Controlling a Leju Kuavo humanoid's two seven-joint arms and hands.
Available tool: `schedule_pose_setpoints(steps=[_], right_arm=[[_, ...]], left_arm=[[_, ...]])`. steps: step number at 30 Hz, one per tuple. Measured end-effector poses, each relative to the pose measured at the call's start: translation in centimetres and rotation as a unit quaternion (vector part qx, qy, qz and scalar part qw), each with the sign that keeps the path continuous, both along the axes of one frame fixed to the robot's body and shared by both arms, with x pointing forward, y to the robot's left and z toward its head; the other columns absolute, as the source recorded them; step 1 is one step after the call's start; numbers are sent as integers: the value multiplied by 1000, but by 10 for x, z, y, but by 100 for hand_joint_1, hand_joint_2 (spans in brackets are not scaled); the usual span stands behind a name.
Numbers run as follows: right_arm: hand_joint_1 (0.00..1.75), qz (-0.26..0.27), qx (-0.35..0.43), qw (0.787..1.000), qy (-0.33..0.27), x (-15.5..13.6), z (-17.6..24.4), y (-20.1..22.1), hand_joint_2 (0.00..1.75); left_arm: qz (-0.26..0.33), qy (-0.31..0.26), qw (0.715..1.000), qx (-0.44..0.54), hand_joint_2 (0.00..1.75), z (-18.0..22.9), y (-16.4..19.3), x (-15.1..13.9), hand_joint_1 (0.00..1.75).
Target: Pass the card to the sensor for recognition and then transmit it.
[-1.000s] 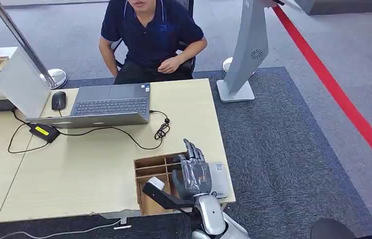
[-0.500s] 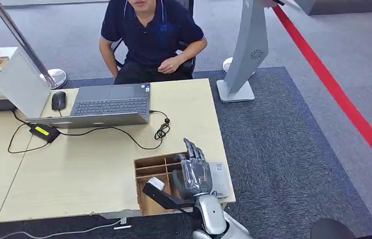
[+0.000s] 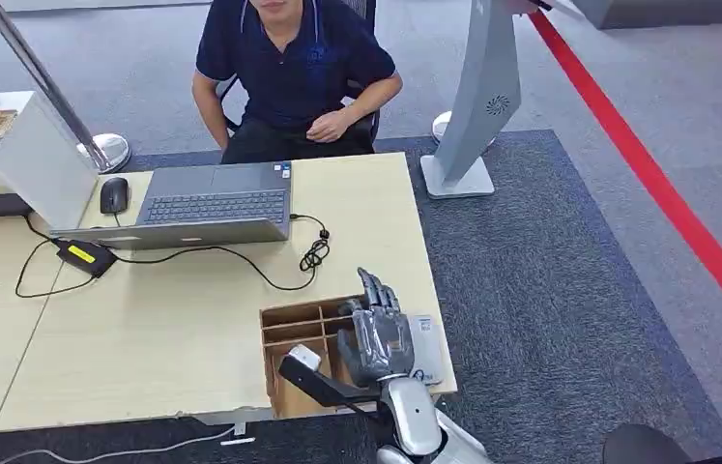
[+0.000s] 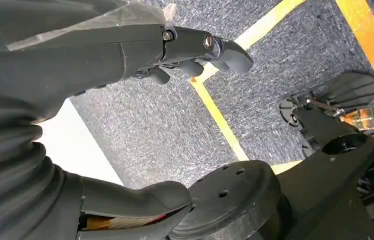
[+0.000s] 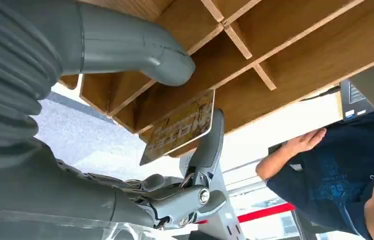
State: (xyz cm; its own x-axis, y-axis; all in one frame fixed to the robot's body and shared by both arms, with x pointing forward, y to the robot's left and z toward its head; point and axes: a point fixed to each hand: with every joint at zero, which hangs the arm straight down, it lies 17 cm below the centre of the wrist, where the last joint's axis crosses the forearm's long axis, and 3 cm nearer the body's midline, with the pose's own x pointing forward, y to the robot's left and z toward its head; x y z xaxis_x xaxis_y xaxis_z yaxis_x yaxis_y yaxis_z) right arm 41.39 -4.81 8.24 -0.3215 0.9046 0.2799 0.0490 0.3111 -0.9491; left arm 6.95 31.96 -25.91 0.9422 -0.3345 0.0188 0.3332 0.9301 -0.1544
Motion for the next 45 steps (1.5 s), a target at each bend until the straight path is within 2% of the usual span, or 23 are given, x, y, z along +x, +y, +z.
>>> schedule_pose_setpoints(steps=[14, 17, 45], right_arm=[[72, 2, -6, 1000, -3, 0, 0, -1, 175], [58, 2, -7, 1000, -3, 0, 0, -1, 175], [63, 1, -20, 1000, -9, 2, 5, -5, 175]], left_arm=[[1, 3, 1000, -1, 175, 0, 1, -1, 0], [-1, 3, 1000, -1, 175, 0, 0, -2, 0], [1, 4, 1000, 0, 175, 1, 3, -2, 0]])
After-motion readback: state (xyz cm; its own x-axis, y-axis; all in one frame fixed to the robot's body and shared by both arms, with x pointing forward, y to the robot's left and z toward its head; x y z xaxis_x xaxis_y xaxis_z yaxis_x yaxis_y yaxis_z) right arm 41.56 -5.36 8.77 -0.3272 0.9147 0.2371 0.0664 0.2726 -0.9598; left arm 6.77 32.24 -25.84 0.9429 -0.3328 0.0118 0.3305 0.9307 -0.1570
